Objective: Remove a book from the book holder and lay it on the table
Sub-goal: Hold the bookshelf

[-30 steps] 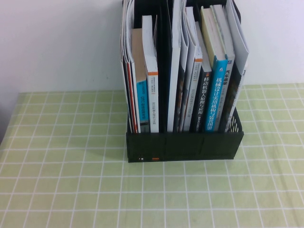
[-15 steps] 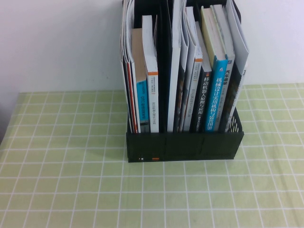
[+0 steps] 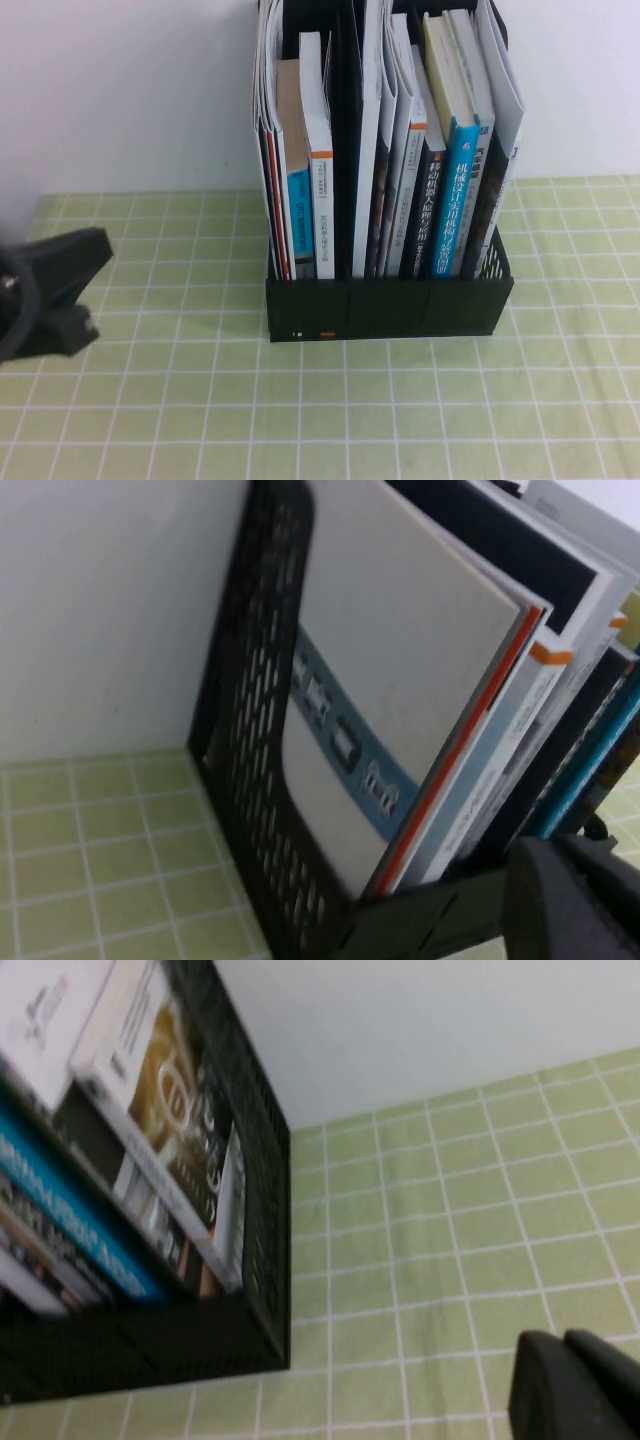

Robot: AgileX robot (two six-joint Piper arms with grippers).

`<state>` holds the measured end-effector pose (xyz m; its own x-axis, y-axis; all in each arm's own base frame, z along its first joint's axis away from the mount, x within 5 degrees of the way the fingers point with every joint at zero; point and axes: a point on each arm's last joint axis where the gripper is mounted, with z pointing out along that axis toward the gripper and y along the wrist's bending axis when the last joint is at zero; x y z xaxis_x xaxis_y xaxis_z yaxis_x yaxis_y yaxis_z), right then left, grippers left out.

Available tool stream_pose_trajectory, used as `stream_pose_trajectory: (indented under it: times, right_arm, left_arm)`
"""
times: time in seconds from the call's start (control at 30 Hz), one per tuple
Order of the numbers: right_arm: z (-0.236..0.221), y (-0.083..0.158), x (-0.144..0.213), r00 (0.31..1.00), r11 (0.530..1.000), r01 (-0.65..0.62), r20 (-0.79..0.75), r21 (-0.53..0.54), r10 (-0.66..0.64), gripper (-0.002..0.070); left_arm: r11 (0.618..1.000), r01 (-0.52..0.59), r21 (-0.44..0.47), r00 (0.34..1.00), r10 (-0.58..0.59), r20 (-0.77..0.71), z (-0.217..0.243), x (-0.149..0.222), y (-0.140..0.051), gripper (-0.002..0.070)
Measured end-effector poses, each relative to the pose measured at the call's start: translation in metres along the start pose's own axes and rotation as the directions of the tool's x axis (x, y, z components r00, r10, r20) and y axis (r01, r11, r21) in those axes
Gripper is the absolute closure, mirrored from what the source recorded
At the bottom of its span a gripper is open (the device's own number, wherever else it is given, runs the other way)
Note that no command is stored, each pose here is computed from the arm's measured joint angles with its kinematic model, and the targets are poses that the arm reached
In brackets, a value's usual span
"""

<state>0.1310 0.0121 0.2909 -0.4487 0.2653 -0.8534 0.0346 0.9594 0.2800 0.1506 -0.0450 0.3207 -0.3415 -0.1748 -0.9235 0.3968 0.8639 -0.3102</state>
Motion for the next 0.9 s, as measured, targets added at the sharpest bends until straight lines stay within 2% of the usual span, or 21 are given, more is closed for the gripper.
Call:
stream_pose_trajectory:
  times: [0.13,0.23,0.33,0.47,0.63,0.9]
  right_arm:
    - [0.018,0.011,0.003,0.980,0.981,0.182,-0.070,-0.073,-0.187,0.0678]
    - [0.028,0.017,0.004,0.973,0.972,0.208,-0.074,-0.112,-0.217,0.0678]
    - [0.041,0.018,0.003,0.978,0.976,0.187,-0.070,-0.113,-0.196,0.0678]
    - [0.053,0.018,0.002,0.982,0.979,0.176,-0.057,-0.100,-0.182,0.0678]
    - [0.058,0.020,0.003,0.988,0.985,0.135,-0.060,-0.107,-0.142,0.0678]
    - [0.056,0.038,0.013,0.950,0.937,0.276,-0.085,-0.214,-0.300,0.0678]
  left_arm:
    - [0.998,-0.014,0.061,1.000,0.014,-0.005,0.031,-0.026,0.005,0.0678]
    - [0.992,-0.049,0.119,0.999,0.051,-0.011,0.053,-0.048,0.006,0.0678]
    - [0.976,-0.087,0.200,0.996,0.092,-0.013,0.080,-0.071,-0.004,0.0678]
    - [0.946,-0.186,0.267,0.980,0.200,-0.023,0.115,-0.086,-0.030,0.0678]
    - [0.909,-0.283,0.305,0.952,0.305,-0.027,0.163,-0.087,-0.074,0.0678]
    - [0.846,-0.325,0.423,0.933,0.360,-0.003,0.223,-0.090,-0.120,0.0678]
